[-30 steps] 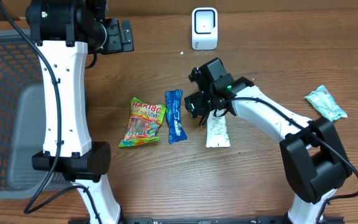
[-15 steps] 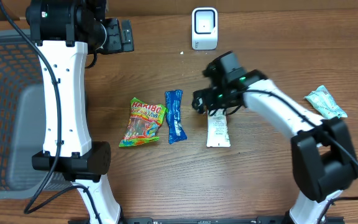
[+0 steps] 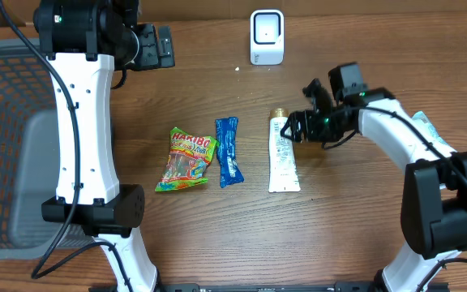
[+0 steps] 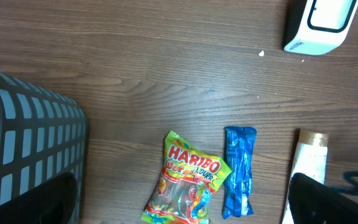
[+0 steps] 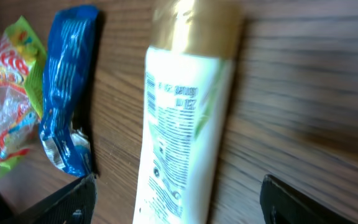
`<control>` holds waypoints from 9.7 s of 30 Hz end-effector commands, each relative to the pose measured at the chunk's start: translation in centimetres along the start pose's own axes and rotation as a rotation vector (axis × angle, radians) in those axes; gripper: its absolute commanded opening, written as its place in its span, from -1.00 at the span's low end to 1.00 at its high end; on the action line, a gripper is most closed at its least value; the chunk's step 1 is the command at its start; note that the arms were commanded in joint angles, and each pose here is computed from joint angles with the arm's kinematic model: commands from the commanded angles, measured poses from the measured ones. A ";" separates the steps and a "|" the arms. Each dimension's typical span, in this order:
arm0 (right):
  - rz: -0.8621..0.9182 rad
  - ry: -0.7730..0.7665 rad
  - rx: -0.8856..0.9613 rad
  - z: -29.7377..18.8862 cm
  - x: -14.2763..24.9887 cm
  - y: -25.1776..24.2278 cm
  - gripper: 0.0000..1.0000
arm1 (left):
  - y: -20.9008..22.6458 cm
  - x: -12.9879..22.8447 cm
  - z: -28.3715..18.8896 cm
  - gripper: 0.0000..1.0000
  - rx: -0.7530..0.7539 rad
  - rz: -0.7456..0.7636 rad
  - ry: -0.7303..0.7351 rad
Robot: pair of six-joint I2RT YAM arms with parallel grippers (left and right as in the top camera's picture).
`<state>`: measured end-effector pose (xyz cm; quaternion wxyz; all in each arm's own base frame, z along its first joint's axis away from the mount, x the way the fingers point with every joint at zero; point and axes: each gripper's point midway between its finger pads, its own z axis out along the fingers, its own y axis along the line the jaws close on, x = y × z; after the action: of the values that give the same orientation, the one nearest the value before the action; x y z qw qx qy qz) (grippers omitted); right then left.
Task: Scan the item barcode
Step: 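Grasp the white-gold tube with the right gripper, then lift the tube and carry it up to the scanner, then hold the tube against the scanner window, then carry the tube right and set it down beside the wipes pack, then move the right gripper left over the blue wrapped bar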
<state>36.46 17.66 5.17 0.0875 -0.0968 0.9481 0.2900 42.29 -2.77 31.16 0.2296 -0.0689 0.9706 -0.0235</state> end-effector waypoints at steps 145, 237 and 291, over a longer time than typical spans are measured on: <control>-1.196 -0.672 1.296 -6.3 -29.3 2.7 -0.93 | -0.4 0.1 0.5 0.99 0.009 -0.009 0.013; 0.243 -0.057 0.718 -13.2 0.8 -19.0 -0.92 | -0.4 0.1 0.5 0.99 0.009 -0.009 0.013; 0.271 -0.102 -0.100 10.1 -5.7 8.0 0.45 | -0.4 0.1 0.5 0.99 0.009 -0.009 0.013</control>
<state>40.98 30.06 2.81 0.0861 0.0194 0.9297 0.3576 42.29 -2.78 31.15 0.2294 -0.0689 0.9706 -0.0236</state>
